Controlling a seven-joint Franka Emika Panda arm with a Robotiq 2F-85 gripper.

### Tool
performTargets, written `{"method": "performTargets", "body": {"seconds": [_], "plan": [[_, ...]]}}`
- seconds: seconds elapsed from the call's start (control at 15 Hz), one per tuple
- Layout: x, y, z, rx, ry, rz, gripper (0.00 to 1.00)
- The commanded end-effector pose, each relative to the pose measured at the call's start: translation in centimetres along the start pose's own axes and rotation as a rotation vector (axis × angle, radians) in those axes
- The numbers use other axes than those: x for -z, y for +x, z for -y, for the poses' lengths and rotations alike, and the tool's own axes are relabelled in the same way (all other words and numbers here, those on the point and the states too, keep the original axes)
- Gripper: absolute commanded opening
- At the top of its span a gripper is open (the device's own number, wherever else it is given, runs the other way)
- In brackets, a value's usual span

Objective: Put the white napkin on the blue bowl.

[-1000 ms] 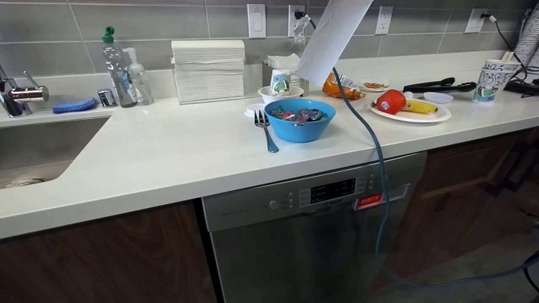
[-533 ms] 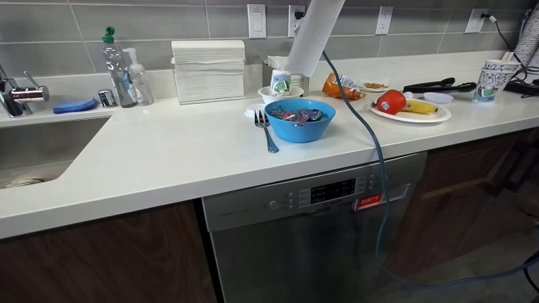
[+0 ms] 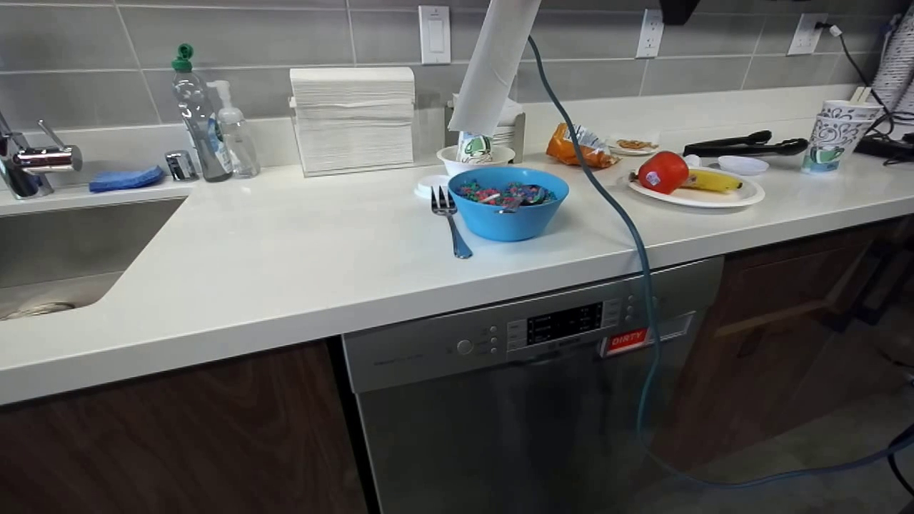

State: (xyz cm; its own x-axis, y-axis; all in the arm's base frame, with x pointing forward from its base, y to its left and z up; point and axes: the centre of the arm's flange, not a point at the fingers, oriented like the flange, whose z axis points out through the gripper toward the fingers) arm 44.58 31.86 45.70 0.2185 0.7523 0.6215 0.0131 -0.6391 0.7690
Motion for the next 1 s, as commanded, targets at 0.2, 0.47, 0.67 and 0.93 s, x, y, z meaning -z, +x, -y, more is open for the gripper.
{"method": "performTargets", "body": {"seconds": [0.2,0.47,0.67,0.93], "plan": [[-5.8,-3.2,8.2,0.092,0.044,0.064,0.01],[-6.9,-4.8,9.6,0.152,0.160,0.174,0.01],[-6.4,-5.1,9.1,0.204,0.263,0.260,0.01],[-5.3,-5.0,8.7,0.273,0.420,0.359,0.01]]}}
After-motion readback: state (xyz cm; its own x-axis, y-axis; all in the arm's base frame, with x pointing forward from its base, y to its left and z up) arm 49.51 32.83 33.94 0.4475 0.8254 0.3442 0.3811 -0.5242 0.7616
